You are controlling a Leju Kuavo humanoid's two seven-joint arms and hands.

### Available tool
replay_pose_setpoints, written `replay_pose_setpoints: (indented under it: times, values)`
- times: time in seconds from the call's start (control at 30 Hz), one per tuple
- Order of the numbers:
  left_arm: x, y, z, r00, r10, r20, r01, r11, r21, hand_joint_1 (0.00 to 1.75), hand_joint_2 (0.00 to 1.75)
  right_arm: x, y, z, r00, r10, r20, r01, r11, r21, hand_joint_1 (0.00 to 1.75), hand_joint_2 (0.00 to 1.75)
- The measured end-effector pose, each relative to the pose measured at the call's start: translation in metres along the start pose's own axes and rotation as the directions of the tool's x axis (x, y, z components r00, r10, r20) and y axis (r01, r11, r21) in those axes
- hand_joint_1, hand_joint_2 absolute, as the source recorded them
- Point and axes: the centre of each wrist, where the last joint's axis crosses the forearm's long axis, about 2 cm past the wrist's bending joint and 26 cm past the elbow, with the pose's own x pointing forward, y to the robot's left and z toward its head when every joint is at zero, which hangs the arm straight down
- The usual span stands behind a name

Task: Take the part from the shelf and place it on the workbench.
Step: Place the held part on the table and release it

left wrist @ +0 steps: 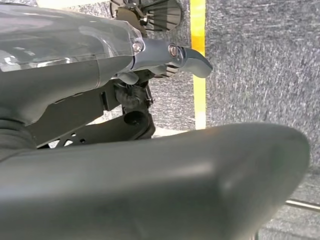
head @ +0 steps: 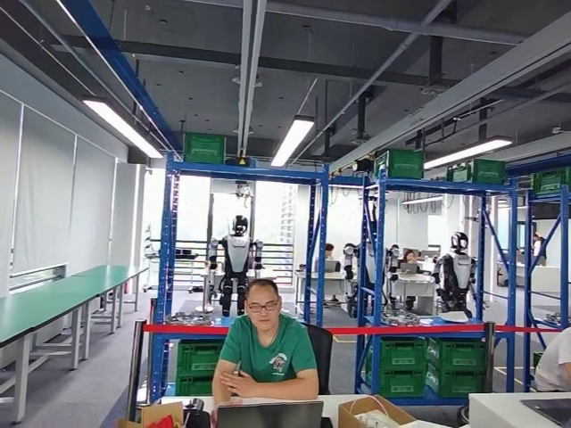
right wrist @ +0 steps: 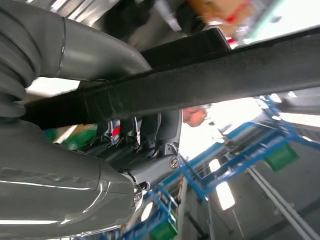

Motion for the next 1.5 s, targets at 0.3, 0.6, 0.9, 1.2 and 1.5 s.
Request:
replay_pose_setpoints:
  times: [0.3,0.6,0.9,1.2,1.5]
  values:
    - [0.002,-0.002,-0.001,0.999,-0.031,-0.012,0.031,0.999,-0.013,0.0,1.75,-0.031,0.011,-0.011,0.976,0.207,-0.066,-0.195,0.97,0.148,1.75,1.75]
    - [0.003,-0.007,-0.002,0.998,-0.061,-0.028,0.06,0.998,-0.032,0.0,1.75,-0.064,0.014,-0.023,0.945,0.303,-0.12,-0.264,0.928,0.262,1.75,1.75]
    - [0.003,-0.009,-0.002,0.996,-0.088,-0.034,0.087,0.995,-0.042,0.0,1.75,-0.094,0.016,-0.017,0.9,0.39,-0.193,-0.302,0.879,0.37,1.75,1.75]
    - [0.002,-0.013,-0.002,0.993,-0.114,-0.034,0.112,0.992,-0.058,0.0,1.75,-0.121,0.015,0.001,0.85,0.452,-0.27,-0.295,0.834,0.466,1.75,1.75]
    - [0.003,-0.015,-0.002,0.992,-0.117,-0.038,0.114,0.991,-0.063,0.0,1.75,-0.13,0.016,0.012,0.83,0.461,-0.315,-0.273,0.827,0.491,1.75,1.75]
